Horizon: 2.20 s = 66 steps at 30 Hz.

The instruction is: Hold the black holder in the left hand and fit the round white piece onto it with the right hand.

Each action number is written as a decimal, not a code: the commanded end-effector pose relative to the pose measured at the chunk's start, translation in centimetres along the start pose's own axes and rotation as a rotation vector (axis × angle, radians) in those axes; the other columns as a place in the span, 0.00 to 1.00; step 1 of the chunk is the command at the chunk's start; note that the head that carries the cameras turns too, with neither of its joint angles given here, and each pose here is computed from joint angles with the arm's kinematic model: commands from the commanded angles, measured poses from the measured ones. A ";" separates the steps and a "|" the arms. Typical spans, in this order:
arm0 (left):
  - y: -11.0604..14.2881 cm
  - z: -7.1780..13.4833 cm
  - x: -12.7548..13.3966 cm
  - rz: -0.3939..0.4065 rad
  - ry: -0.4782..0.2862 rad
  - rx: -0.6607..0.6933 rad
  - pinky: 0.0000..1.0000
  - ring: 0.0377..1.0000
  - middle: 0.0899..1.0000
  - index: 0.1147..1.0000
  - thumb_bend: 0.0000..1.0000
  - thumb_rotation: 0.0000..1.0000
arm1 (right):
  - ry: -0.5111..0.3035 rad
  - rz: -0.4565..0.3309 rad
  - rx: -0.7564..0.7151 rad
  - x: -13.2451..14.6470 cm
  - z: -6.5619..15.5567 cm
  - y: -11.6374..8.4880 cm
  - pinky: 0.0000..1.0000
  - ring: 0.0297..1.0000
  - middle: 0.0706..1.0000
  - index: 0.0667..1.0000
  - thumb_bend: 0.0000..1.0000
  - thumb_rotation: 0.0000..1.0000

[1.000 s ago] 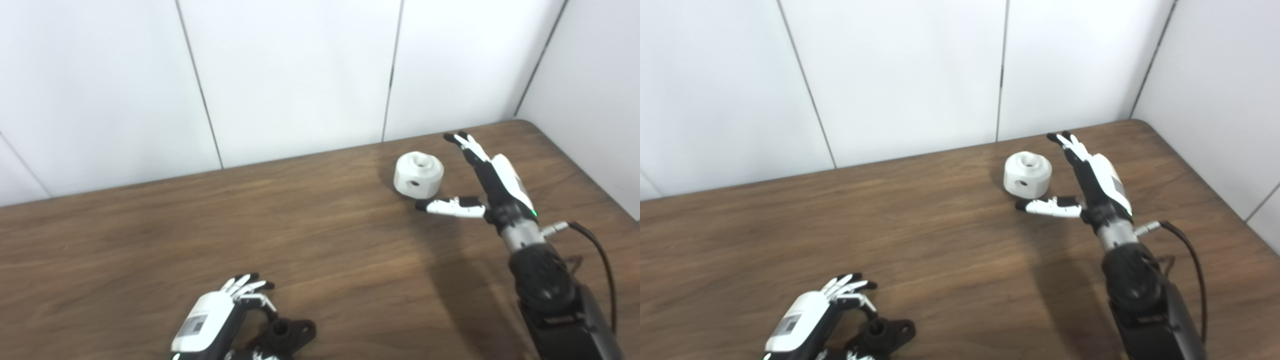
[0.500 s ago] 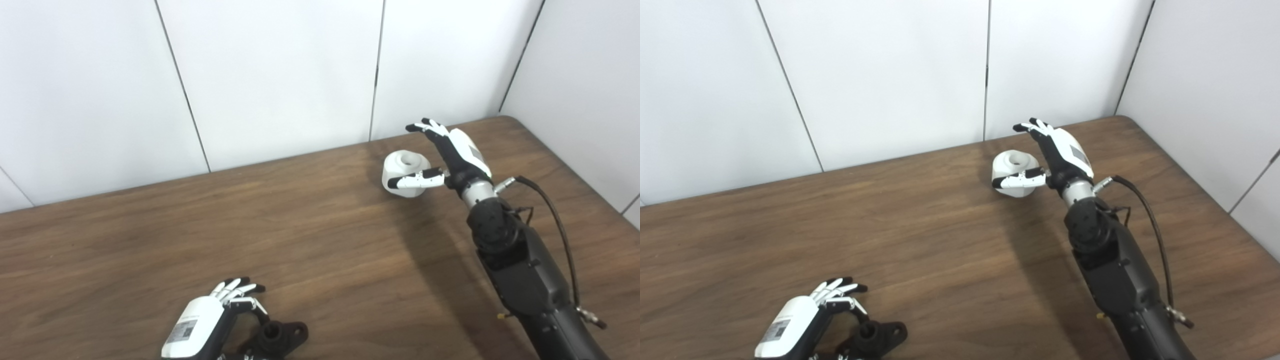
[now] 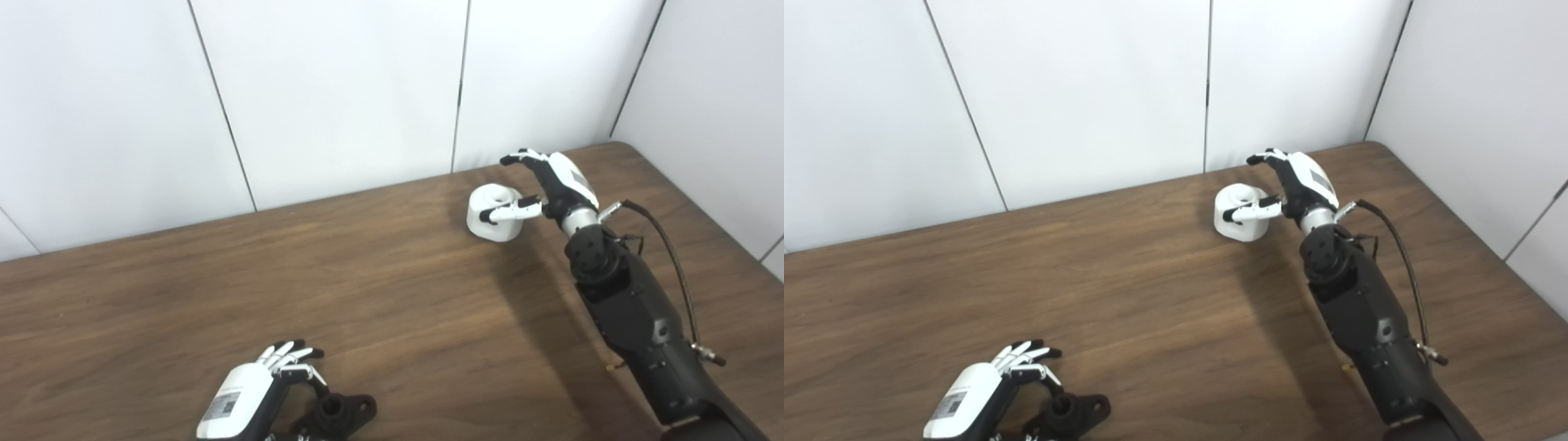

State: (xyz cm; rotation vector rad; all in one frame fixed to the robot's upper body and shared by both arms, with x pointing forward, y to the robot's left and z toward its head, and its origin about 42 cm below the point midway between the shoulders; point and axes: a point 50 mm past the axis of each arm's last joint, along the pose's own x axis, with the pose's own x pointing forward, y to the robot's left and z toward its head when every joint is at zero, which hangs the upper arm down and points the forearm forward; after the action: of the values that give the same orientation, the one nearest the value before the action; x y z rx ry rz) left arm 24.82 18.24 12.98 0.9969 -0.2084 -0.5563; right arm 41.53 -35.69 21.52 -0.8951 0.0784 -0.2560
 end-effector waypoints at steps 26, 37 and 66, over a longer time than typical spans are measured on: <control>-2.2 -1.2 -1.3 -0.129 0.088 -0.023 0.95 0.93 0.84 0.42 0.52 0.05 | -0.054 -0.015 -0.141 0.8 0.1 -2.2 0.86 0.98 0.93 0.78 0.85 0.27; -2.0 -1.0 -1.5 -0.122 0.085 -0.028 0.95 0.94 0.84 0.42 0.52 0.05 | -0.060 -0.008 -0.164 0.7 -0.4 -2.4 0.85 0.97 0.91 0.75 0.85 0.25; -2.0 -0.1 -1.4 -0.126 0.074 -0.032 0.94 0.93 0.84 0.42 0.52 0.05 | -0.081 -0.004 -0.161 1.2 0.0 -2.0 0.84 0.96 0.90 0.70 0.84 0.31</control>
State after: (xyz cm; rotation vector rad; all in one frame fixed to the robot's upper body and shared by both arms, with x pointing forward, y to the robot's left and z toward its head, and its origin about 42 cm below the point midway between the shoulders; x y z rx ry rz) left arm 24.52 17.94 13.34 0.9906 -0.1931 -0.5423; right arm 41.18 -36.94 19.94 -1.0360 0.1184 -0.1769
